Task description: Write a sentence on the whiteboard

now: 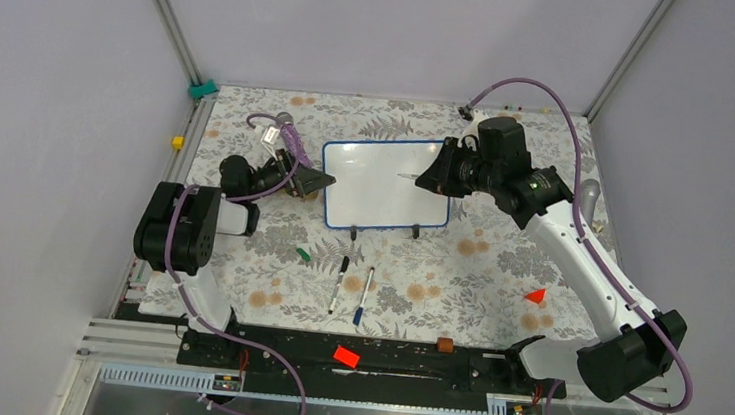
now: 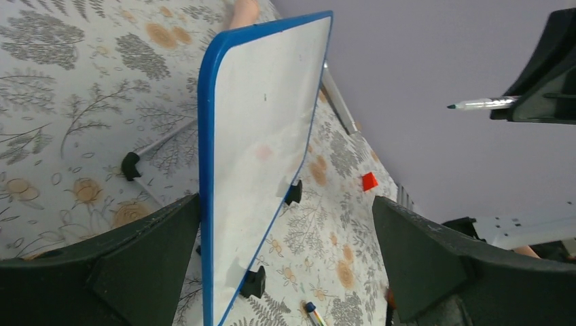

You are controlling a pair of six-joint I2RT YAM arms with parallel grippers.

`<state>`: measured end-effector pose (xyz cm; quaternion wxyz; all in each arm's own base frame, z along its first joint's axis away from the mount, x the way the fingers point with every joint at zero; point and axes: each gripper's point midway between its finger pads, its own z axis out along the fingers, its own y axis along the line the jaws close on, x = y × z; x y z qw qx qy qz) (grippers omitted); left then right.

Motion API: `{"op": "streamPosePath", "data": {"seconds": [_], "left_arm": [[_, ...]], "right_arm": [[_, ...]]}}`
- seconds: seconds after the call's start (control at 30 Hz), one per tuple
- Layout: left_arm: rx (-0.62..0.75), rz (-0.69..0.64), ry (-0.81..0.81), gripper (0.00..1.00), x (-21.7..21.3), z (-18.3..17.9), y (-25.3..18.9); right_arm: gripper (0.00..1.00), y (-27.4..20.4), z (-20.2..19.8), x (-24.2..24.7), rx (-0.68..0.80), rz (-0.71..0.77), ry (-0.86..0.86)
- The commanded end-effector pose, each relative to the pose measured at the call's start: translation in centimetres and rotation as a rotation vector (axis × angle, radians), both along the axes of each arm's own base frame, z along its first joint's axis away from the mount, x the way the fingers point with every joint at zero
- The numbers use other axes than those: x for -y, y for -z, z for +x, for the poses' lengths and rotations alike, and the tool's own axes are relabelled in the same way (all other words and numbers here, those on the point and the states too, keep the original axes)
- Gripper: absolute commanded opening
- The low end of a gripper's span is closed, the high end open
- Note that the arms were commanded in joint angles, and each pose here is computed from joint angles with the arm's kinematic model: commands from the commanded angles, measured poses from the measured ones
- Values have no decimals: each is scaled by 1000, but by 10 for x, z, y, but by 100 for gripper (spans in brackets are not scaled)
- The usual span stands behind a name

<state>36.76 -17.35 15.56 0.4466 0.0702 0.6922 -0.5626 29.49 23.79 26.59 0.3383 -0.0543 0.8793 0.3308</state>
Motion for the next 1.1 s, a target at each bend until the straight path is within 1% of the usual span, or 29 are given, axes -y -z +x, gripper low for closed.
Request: {"op": "streamPosePath", "data": {"seconds": [0.0, 0.2, 0.43, 0.47, 0.5, 0.53, 0.57, 0.63, 0.9, 1.07], "left_arm": [[168, -47, 119, 99, 6, -7, -40], [124, -53, 180, 99, 11, -4, -31], [107, -56, 240, 99, 20, -5, -30], [103, -57, 238, 96, 20, -5, -29], [101, -59, 232, 89, 20, -5, -28], [95, -60, 230, 79, 20, -4, -27], [91, -62, 234, 74, 20, -3, -27], [74, -66, 243, 70, 21, -1, -24], [80, -64, 268, 72, 28, -3, -24], [55, -73, 259, 74, 26, 1, -20]], "right_arm": [[0, -24, 1, -3, 70, 23, -14], [0, -26, 0, -3, 72, 28, -8], [0, -27, 0, -3, 73, 30, -7], [0, -27, 0, -3, 74, 30, -5], [0, -27, 0, -2, 73, 29, -4], [0, -27, 0, -2, 75, 28, -5], [0, -27, 0, -2, 76, 27, -4], [0, -28, 0, -3, 76, 27, -3], [0, -29, 1, -5, 75, 29, -9], [0, -29, 1, -6, 78, 29, -9]]}}
